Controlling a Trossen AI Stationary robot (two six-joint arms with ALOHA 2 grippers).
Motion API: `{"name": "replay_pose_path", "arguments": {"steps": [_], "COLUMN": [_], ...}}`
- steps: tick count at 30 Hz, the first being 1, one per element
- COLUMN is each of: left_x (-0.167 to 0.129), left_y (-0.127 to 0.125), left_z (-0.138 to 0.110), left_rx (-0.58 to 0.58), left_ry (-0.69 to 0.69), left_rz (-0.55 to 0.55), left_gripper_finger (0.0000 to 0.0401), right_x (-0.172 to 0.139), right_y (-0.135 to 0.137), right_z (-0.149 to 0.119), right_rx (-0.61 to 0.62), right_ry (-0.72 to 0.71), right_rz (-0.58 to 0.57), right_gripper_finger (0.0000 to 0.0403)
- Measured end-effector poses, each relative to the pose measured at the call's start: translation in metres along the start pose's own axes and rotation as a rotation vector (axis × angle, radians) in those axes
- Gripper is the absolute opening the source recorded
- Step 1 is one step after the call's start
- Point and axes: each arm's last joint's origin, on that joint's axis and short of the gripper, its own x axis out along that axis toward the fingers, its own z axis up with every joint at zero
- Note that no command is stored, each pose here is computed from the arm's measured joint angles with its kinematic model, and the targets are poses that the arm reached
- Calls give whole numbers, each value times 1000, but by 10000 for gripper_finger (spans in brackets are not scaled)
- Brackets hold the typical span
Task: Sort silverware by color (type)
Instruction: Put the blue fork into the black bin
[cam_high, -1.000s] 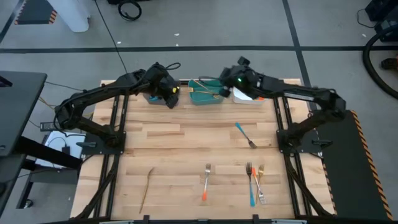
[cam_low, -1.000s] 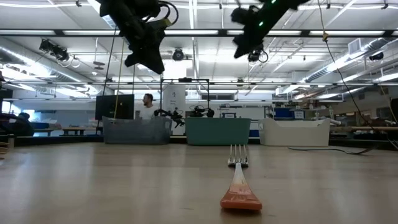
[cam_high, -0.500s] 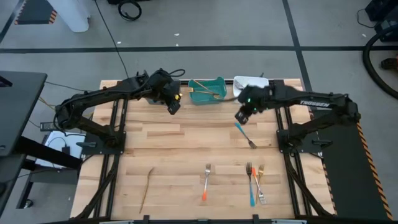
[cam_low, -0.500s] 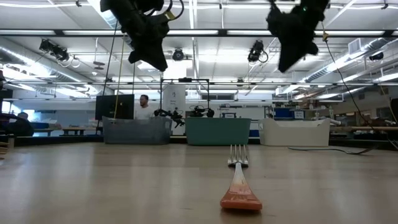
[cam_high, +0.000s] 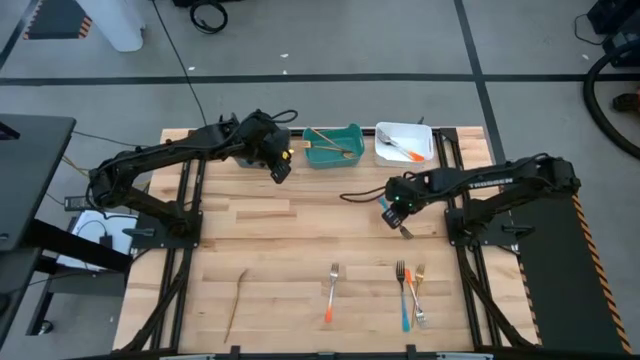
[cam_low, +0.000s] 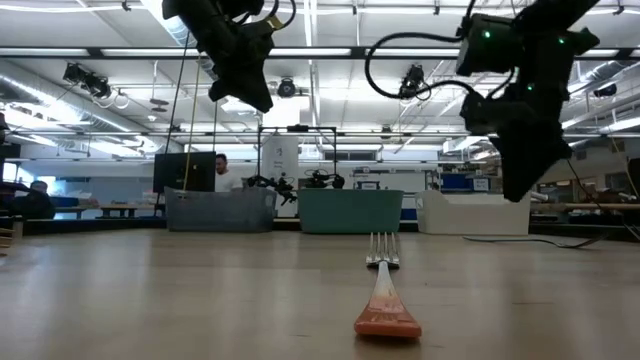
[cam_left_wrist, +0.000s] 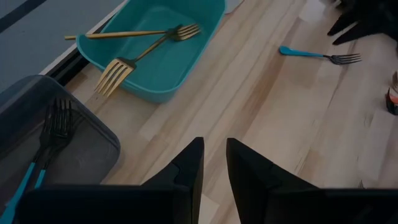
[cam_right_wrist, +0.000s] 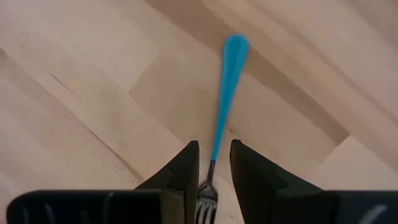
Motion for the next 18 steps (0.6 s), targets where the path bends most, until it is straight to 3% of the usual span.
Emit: {"name": "replay_pose_path", "arguments": {"steps": [11, 18], "left_x": [0, 0], "left_y": [0, 0], "left_z": [0, 1], "left_rx": [-1, -1], "left_ry": [0, -6], "left_rz": [0, -1], "left_gripper_finger": [78, 78], "right_x": [20, 46], "right_y": [2, 7], "right_z": [-10, -14], "right_rx": [-26, -104], "right_ry": [-12, 54], "right_rz": [20, -94], "right_gripper_finger": [98, 98]}}
